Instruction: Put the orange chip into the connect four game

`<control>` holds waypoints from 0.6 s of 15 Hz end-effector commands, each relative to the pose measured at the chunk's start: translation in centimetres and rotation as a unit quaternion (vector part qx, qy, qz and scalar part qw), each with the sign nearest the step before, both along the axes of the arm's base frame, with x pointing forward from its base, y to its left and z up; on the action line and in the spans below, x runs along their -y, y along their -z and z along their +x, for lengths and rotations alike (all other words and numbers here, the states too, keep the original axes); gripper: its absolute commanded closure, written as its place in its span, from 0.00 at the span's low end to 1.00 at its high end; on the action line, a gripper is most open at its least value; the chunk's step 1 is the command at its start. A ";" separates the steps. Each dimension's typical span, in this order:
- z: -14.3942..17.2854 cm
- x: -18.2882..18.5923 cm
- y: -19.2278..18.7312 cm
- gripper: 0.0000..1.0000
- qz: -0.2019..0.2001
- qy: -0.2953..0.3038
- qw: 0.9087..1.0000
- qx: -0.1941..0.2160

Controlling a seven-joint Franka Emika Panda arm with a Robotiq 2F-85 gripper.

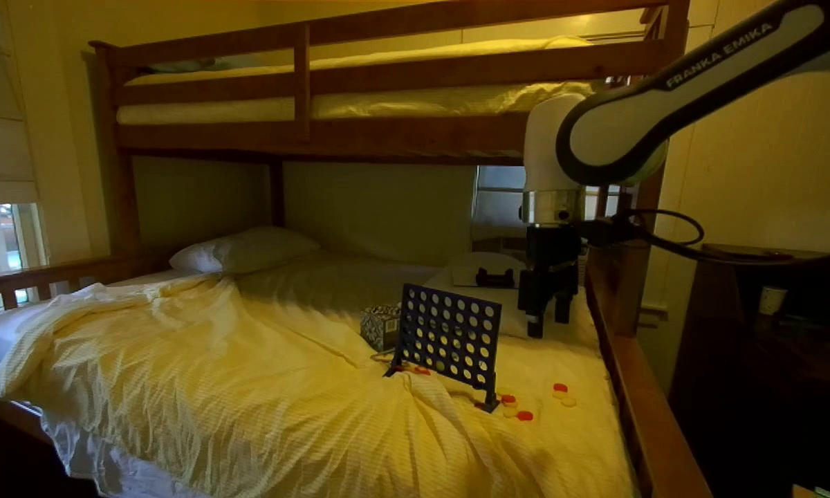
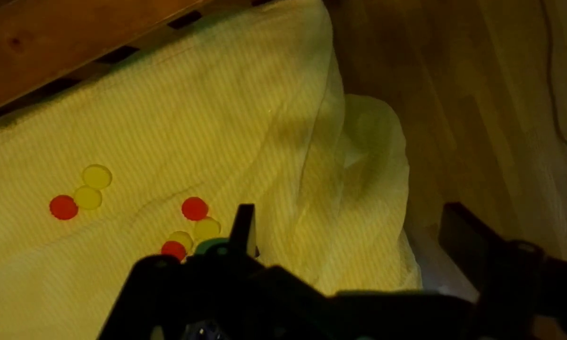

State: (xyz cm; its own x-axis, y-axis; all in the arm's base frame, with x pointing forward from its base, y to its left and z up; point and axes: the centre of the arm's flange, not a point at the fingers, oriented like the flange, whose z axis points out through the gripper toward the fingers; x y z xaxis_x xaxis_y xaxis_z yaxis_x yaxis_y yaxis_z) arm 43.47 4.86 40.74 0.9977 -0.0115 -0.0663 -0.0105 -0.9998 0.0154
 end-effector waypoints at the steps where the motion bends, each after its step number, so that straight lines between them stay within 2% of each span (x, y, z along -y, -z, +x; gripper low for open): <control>1: 1.3 3.1 4.4 0.00 -0.008 -0.046 0.999 0.024; 4: 2.6 5.9 7.9 0.00 -0.001 -0.061 0.998 0.034; 9: 3.8 10.4 13.4 0.00 0.005 -0.069 0.998 -0.001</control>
